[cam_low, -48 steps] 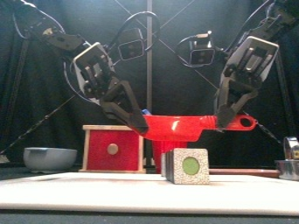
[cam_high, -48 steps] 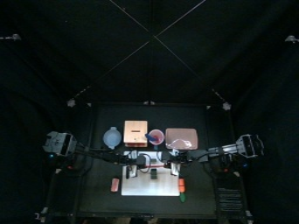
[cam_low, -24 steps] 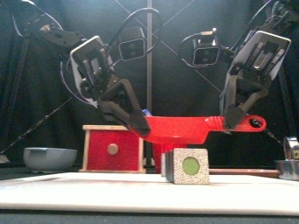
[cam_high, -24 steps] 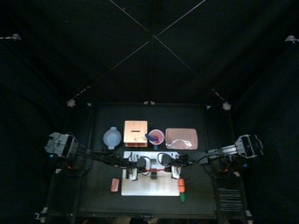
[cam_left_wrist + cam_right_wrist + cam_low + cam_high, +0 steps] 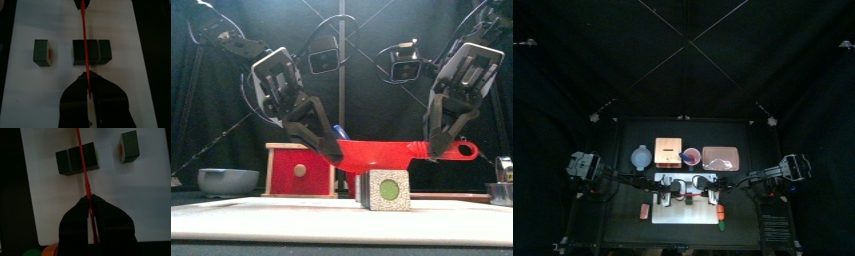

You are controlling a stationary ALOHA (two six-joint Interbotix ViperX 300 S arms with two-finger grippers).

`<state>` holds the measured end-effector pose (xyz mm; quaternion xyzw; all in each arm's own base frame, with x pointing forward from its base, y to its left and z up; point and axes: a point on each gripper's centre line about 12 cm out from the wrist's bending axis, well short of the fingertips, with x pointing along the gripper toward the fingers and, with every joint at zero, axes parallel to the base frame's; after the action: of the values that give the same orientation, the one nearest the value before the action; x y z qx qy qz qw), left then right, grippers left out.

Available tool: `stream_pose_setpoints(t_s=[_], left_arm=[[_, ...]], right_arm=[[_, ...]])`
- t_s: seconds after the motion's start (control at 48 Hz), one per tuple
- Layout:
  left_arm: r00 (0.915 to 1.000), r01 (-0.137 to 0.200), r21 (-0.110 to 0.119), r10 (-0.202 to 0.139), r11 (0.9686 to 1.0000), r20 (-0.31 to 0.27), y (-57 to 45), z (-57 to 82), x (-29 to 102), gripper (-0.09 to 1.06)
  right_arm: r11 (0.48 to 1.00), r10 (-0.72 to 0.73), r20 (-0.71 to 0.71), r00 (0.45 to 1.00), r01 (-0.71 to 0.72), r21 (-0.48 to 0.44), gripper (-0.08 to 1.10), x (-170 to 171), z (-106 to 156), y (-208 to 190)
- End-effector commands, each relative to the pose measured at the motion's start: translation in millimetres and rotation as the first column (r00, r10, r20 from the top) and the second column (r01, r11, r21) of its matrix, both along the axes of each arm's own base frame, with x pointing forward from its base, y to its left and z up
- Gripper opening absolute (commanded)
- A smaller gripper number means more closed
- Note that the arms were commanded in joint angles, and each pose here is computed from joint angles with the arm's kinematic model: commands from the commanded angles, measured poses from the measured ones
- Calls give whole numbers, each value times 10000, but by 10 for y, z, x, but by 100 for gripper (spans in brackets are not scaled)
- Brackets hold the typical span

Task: Place sushi on board then cut the sushi with the knife then place the pieces on the plate
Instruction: Cut the sushi into 4 pieces

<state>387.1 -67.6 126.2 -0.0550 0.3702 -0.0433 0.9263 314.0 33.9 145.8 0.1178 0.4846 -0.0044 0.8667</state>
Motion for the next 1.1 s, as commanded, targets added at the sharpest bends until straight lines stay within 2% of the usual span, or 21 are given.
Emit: stream_pose_setpoints(t_s=[0.021, 0.312, 0.688, 1.021, 1.104], left_arm=[[9999, 149, -22, -149, 9999, 28, -62, 22, -1, 33], [9997, 138, 5, -138, 9999, -185, -60, -60, -11, 33], [9944, 181, 138, -166, 9997, -1044, -61, -343, -33, 33], [9941, 99, 204, -76, 9997, -1079, -1, -360, -28, 33], [9944, 130, 280, -100, 9995, -1051, 22, -355, -20, 33]], right_arm=[[10000, -60, 7, 10000, 60, 67, 27, -1, 17, 3], [10000, -3, -254, 9997, 5, 67, 27, 5, -66, 29], [9999, 68, -966, 9953, -58, 114, 27, 21, -288, 91], [9999, 79, -944, 9955, -90, -108, 27, 29, -278, 16], [9998, 79, -876, 9961, -96, -192, 27, 41, -261, -12]])
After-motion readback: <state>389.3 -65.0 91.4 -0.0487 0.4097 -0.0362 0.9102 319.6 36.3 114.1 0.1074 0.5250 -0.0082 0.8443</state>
